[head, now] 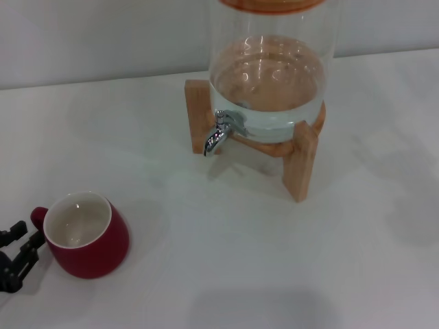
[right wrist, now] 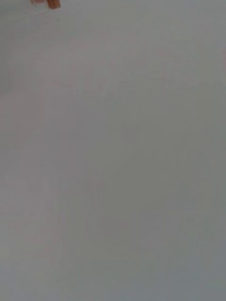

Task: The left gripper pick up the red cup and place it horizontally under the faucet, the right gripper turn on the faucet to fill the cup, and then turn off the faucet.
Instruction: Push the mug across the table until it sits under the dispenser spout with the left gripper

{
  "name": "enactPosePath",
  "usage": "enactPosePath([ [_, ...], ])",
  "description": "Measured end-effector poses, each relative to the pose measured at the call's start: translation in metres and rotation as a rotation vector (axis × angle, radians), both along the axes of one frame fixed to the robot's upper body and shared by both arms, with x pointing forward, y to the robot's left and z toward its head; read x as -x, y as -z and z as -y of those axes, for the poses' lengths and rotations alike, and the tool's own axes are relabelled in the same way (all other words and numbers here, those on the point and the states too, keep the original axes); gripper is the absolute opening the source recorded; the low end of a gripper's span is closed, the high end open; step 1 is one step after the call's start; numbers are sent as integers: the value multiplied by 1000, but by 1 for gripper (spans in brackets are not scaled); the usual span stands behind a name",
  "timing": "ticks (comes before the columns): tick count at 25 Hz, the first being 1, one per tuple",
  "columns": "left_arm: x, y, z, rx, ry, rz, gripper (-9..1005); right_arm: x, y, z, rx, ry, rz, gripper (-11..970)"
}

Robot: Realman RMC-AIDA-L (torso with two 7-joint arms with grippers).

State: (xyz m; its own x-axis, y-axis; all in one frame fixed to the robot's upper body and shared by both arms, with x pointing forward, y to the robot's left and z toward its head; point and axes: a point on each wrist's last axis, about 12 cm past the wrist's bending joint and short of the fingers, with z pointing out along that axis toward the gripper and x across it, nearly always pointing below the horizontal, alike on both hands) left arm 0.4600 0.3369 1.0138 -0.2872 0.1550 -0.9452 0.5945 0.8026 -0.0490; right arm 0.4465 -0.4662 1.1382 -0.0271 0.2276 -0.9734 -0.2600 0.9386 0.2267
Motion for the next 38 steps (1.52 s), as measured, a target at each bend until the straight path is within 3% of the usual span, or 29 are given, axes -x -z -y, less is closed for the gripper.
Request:
enactPosePath([
  [23,12,-3,-10,-7,-19,4,338,1,2,-1,-3,-9,2,722],
  [38,1,-4,-10,-21,-39,10,339,3,4,-1,-9,-5,-5,722],
])
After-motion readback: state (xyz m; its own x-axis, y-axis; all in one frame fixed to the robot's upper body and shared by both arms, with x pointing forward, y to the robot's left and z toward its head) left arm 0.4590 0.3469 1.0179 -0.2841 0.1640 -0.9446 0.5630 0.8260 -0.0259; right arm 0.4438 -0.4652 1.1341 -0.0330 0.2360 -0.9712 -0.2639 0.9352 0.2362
